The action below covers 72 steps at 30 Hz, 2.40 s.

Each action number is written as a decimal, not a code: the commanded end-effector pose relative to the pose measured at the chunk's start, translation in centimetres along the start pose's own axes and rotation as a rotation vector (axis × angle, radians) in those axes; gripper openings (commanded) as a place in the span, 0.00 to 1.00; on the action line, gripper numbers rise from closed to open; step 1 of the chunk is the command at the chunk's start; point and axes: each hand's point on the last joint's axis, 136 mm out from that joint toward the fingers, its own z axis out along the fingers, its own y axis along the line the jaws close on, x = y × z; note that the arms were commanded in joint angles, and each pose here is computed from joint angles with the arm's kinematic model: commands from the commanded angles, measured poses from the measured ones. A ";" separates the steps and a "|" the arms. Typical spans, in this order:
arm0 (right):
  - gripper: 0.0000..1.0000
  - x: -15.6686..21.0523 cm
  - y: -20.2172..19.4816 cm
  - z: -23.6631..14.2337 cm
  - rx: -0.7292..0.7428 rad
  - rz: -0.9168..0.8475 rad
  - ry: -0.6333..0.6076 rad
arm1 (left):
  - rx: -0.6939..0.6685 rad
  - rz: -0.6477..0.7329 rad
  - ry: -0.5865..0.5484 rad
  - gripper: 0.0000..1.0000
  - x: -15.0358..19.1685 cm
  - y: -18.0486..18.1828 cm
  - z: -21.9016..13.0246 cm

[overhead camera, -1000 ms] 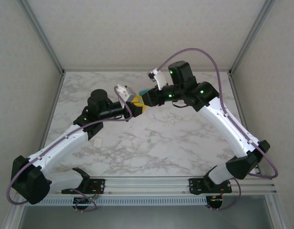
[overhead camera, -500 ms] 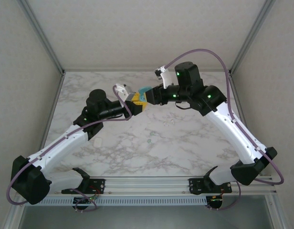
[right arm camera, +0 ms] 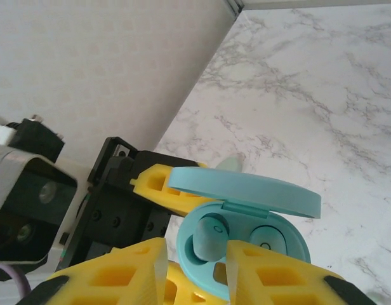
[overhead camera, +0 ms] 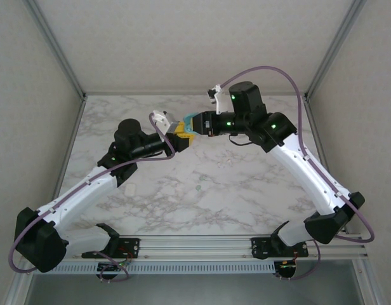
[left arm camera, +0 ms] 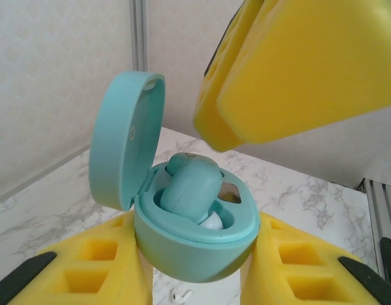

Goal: Insert the wireless bluetooth earbuds into the charging case

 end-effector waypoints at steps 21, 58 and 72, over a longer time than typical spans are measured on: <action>0.30 0.6 0.0 1.9 -0.023 -0.043 0.069 | 0.007 0.017 -0.036 0.21 -1.6 -0.3 0.2; 0.25 0.7 1.6 -0.1 -0.073 -0.329 0.065 | 0.174 0.015 0.018 0.21 -1.3 -2.1 -0.7; 0.27 1.7 2.4 -0.8 -0.132 -0.489 0.078 | 0.380 -0.016 0.029 0.21 -3.0 -4.8 -1.3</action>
